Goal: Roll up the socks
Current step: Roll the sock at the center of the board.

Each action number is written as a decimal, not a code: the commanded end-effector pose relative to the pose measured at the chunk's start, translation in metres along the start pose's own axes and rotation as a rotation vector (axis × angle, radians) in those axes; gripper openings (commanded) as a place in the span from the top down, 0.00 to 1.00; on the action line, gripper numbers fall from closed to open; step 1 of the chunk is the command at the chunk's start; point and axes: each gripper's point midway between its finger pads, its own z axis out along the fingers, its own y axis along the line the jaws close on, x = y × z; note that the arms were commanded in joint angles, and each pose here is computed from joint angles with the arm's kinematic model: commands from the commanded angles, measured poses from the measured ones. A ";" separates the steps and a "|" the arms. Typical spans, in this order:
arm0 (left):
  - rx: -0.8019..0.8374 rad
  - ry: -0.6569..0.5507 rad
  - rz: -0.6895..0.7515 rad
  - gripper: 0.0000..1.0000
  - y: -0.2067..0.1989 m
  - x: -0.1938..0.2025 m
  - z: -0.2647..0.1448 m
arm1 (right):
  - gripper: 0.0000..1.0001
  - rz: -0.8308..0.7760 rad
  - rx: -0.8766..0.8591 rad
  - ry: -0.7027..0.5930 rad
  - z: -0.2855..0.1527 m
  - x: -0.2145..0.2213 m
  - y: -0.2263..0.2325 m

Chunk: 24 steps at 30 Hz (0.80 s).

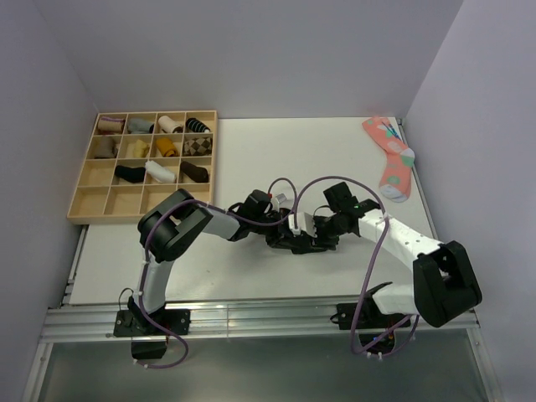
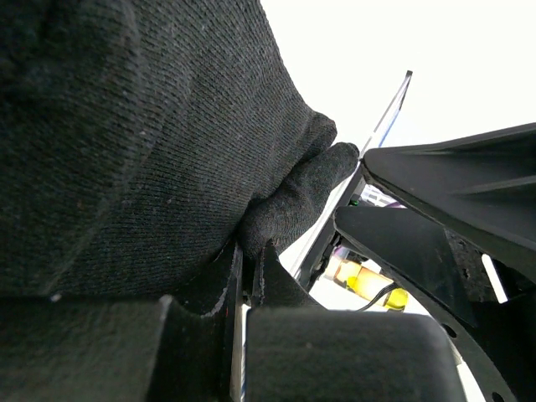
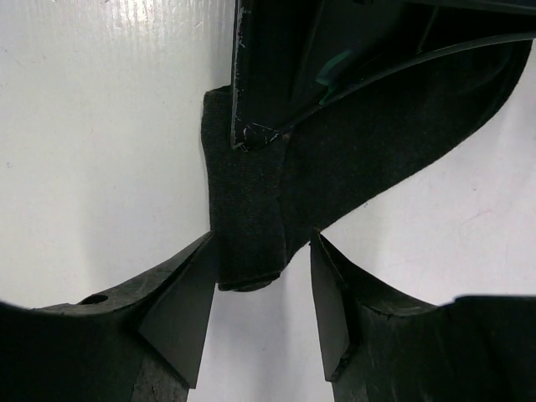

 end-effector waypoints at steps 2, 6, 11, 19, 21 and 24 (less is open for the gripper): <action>-0.286 0.085 -0.131 1.00 0.093 0.038 -0.004 | 0.45 -0.039 -0.015 -0.015 -0.002 -0.004 0.003; -0.280 0.088 -0.134 0.99 0.092 0.039 -0.004 | 0.44 -0.052 -0.052 0.013 0.001 0.005 0.012; -0.278 0.086 -0.136 1.00 0.092 0.036 -0.005 | 0.45 -0.050 -0.097 0.039 0.006 0.014 0.023; -0.275 0.095 -0.136 1.00 0.091 0.034 -0.004 | 0.44 -0.060 -0.139 0.102 0.011 0.023 0.028; -0.265 0.095 -0.134 1.00 0.089 0.032 -0.004 | 0.45 -0.065 -0.141 0.116 0.013 0.025 0.028; -0.260 0.097 -0.134 0.99 0.089 0.032 -0.003 | 0.46 -0.075 -0.138 0.126 0.017 0.024 0.027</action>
